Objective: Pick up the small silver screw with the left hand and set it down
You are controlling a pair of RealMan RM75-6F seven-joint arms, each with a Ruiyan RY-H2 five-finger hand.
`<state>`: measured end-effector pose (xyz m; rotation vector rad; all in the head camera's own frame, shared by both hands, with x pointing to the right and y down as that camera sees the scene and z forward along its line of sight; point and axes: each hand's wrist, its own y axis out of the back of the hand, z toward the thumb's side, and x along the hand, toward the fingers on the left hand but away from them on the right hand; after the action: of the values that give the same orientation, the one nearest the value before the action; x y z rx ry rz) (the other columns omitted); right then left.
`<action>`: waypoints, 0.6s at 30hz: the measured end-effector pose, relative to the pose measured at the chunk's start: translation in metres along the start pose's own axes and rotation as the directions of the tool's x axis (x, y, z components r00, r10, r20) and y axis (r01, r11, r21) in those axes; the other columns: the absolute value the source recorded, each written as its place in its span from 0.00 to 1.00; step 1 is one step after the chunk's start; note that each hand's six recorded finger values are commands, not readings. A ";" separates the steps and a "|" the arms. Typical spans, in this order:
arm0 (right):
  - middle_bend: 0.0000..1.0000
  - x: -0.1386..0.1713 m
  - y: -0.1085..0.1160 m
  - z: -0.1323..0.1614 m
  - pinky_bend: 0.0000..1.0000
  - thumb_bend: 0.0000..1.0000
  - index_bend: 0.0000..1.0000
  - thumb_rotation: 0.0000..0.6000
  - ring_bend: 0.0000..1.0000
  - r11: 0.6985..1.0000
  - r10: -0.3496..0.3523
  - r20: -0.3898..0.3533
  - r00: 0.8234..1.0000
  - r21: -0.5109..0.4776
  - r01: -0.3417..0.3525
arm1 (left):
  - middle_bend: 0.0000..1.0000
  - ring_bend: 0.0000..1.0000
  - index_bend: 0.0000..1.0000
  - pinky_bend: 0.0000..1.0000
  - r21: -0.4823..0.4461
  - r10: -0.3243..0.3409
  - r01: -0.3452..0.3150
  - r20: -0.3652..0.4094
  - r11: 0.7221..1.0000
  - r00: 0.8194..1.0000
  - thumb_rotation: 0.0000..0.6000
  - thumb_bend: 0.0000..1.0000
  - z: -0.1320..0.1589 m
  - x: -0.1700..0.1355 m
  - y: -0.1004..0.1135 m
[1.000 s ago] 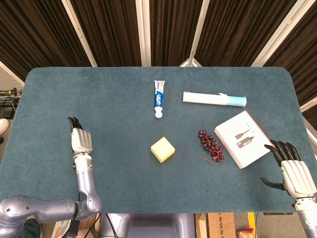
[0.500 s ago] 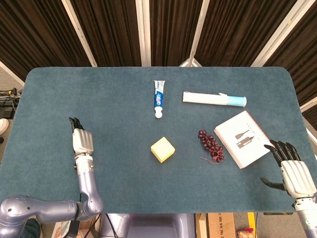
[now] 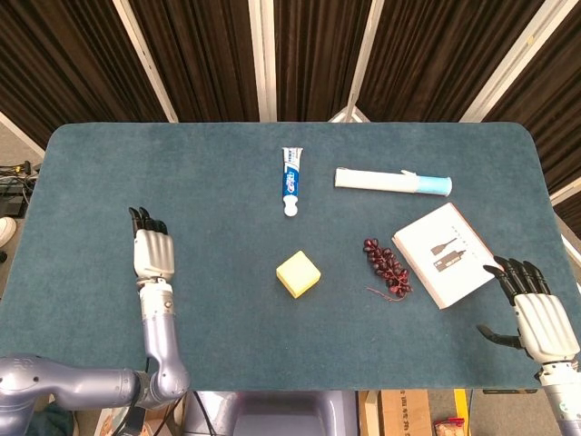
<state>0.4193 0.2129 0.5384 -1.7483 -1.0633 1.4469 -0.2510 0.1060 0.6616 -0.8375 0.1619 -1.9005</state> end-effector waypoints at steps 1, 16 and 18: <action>0.11 0.000 0.000 0.001 0.00 0.15 0.19 1.00 0.06 1.000 0.001 -0.003 1.000 0.001 -0.001 | 0.15 0.00 0.14 0.00 -0.024 0.014 -0.014 -0.003 1.000 1.000 1.00 0.48 -0.008 -0.002 0.007; 0.11 0.000 -0.006 0.008 0.00 0.15 0.19 1.00 0.06 1.000 0.010 -0.011 1.000 0.026 -0.009 | 0.14 0.00 0.10 0.00 -0.306 0.194 -0.206 -0.071 0.929 0.978 1.00 0.48 -0.150 -0.008 0.037; 0.11 0.000 -0.006 0.009 0.00 0.15 0.19 1.00 0.06 1.000 0.007 -0.013 1.000 0.030 -0.007 | 0.14 0.00 0.10 0.00 -0.371 0.209 -0.214 -0.054 0.904 0.977 1.00 0.48 -0.156 -0.015 0.030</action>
<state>0.4099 0.2151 0.5416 -1.7406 -1.0246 1.4460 -0.3204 0.0664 0.5237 -1.0173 0.6176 -1.6923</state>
